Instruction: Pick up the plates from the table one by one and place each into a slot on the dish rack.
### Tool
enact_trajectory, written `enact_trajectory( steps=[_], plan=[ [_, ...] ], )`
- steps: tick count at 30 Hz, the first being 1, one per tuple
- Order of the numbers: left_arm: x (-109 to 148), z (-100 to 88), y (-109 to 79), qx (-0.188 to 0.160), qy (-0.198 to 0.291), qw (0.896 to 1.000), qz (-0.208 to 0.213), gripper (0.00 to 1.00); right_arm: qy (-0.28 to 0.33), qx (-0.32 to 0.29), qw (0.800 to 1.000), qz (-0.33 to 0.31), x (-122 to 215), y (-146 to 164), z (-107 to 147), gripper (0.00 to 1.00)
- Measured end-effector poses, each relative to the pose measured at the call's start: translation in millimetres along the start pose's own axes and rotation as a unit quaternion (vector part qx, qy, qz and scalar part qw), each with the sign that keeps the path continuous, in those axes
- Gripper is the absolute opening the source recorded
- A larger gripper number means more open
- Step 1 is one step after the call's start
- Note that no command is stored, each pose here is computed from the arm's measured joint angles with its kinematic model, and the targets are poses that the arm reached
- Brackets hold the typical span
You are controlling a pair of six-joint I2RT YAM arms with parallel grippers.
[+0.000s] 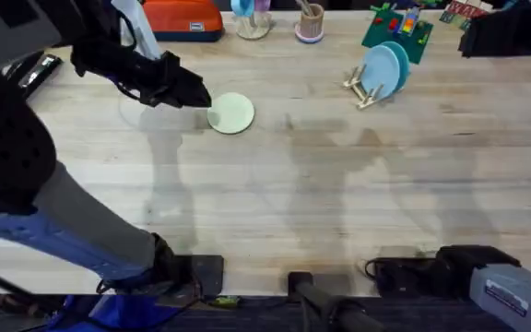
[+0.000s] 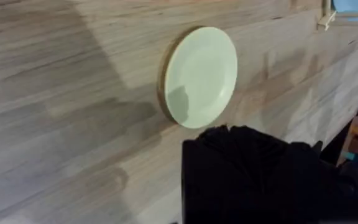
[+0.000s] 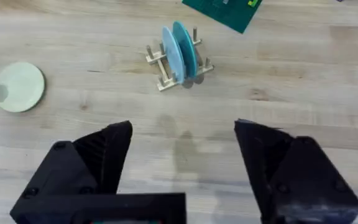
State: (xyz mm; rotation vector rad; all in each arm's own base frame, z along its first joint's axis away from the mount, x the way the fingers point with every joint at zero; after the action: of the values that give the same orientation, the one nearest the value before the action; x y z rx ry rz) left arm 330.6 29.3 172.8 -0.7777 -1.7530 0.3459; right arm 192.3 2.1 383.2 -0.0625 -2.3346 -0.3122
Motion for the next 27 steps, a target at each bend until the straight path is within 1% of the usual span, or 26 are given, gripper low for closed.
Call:
enact_trajectory(
  steps=[4, 7, 16, 20, 27],
  plan=[
    [-10, 0.2, 10.1, 0.006, 0.005, 1.000, 0.004, 0.042, 0.000, 0.000, 1.000, 0.000, 0, 0, 0, 0.995],
    [-14, -0.4, 14.3, 0.006, 0.005, 1.000, 0.004, 0.042, 0.000, 0.000, 1.000, 0.000, 0, 0, 0, 0.995],
    [-19, -2.4, 19.1, 0.005, -0.002, 1.000, 0.013, 0.043, 0.000, 0.000, 1.000, 0.000, 0, 0, 0, 0.995],
    [-22, -4.0, 23.2, 0.002, -0.006, 1.000, 0.013, 0.042, 0.000, 0.000, 1.000, 0.000, 0, 0, 0, 0.995],
    [-22, -5.9, 24.4, 0.000, -0.011, 1.000, 0.010, 0.042, 0.000, 0.000, 1.000, 0.000, 0, 0, 0, 0.995]
  ],
)
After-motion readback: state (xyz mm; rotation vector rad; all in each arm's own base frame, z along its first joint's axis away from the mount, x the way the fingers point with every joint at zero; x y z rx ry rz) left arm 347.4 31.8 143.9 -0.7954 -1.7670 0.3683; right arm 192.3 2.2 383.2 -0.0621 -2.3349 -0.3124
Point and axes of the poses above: each hand's point on the last joint's axis, 136 mm out from that joint toward the fingers, its own x axis back along the fingers, its own y axis along the line the jaws close on, z = x × y, the point moved 10 cm from there along x, back along the fingers, and after that the axes turned 15 degrees about -x, right-handed, at the moved point
